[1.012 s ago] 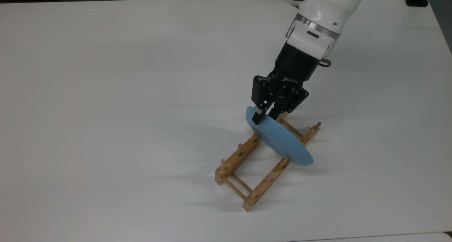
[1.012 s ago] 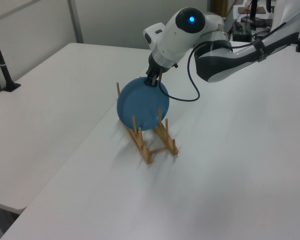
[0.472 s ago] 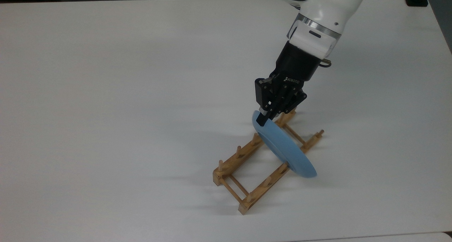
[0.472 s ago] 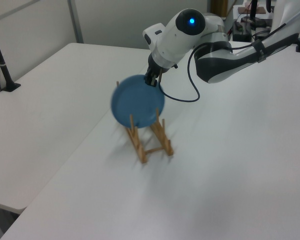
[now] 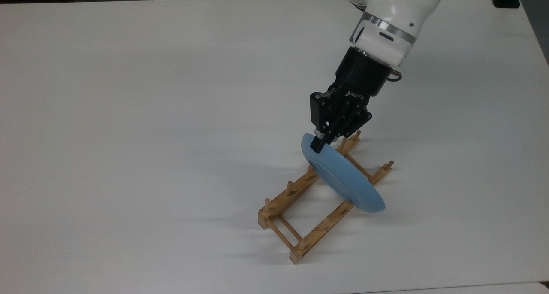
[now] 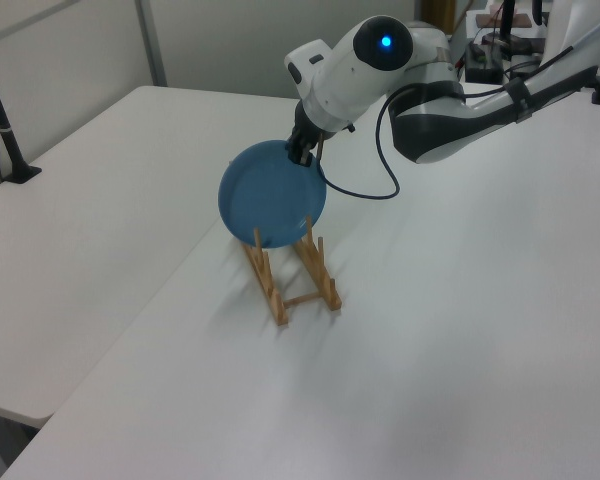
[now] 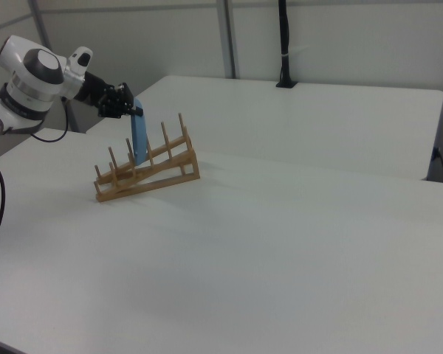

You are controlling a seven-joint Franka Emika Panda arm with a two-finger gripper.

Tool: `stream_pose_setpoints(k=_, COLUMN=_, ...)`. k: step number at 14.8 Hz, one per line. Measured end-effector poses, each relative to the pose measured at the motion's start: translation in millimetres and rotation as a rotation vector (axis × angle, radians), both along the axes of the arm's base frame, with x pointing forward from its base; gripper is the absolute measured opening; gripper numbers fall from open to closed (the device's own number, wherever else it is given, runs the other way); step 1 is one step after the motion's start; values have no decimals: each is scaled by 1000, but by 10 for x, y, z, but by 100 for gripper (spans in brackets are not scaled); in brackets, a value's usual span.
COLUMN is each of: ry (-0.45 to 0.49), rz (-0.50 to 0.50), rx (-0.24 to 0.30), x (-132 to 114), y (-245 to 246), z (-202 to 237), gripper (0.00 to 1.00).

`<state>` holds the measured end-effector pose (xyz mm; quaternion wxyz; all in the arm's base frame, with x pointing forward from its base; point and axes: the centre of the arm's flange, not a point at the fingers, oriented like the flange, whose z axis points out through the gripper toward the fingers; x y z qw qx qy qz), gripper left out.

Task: Pick plate from plate rack
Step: 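Lift the gripped blue plate up out of the rack slots, then carry the blue plate away from the rack over the table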

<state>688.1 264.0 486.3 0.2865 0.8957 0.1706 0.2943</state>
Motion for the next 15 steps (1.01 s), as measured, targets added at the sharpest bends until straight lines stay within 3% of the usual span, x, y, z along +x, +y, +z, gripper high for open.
stream_pose_setpoints(k=5, ry=-48, rz=-8, rx=22, x=-20, y=-39, z=307, gripper=7)
stream_pose_setpoints(k=9, ry=-121, rz=-63, rx=97, x=-85, y=-119, z=658, gripper=7)
stream_pose_setpoints(k=11, ry=-135, rz=-98, rx=178, x=-132, y=-202, z=874, gripper=7)
stream_pose_setpoints(k=15, ry=-123, rz=-210, rx=401, x=-153, y=-759, z=1324, gripper=7)
